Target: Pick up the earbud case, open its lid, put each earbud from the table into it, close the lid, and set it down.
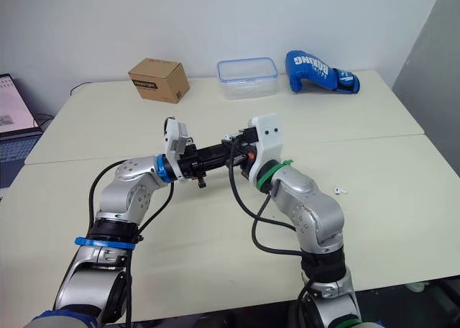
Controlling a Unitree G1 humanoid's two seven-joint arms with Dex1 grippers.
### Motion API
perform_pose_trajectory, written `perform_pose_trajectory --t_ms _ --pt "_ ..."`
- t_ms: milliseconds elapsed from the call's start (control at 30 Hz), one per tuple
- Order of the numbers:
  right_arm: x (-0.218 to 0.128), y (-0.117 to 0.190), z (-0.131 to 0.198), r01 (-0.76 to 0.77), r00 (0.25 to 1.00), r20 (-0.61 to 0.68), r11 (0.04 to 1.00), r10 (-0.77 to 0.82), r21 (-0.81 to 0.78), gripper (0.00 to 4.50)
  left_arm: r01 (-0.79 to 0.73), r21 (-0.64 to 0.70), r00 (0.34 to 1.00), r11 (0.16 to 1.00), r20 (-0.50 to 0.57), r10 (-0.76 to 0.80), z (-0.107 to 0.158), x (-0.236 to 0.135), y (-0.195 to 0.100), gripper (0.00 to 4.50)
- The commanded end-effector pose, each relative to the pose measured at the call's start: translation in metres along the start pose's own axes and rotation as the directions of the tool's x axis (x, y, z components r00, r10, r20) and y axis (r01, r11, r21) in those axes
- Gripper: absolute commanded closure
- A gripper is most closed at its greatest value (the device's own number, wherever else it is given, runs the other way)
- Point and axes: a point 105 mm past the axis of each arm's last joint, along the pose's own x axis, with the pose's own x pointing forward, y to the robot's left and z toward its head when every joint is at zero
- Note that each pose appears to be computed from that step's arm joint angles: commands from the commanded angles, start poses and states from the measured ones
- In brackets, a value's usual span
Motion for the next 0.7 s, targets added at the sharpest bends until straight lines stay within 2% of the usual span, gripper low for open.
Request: perform_pose_trajectory --t_ms 33,367,633,667,700 --pt "0.0038 0.0106 0.0036 -0.025 1.000 -0.003 1.000 0.025 -0.014 4.09 0.007 0.084 0.999 0.996 0.053 -0.012 0.0229 0.0005 -0.0019 3.71" --pt "0.0011 0.0122 0.0009 -0.006 0.999 -0.042 1.000 0.006 -0.010 4.09 -0.008 0.096 0.998 0.995 0.068 0.002 0.0267 0.0018 -0.0002 3.71" --pt "-0.0022 0.0060 0.0055 0.017 1.000 -0.025 0.998 -0.019 -0.063 1.35 -0.016 0.101 0.997 0.995 0.075 0.009 0.0285 0.0019 0.0013 3.71" --pt "-0.0024 0.0046 0.0060 0.021 0.999 -0.022 0.997 -0.023 -0.068 1.05 -0.017 0.102 0.997 0.995 0.076 0.009 0.0286 0.0019 0.0014 3.71" --pt "-0.0026 0.0040 0.0061 0.024 0.999 -0.020 0.997 -0.025 -0.072 1.05 -0.017 0.102 0.997 0.995 0.077 0.009 0.0286 0.0017 0.0013 3.71"
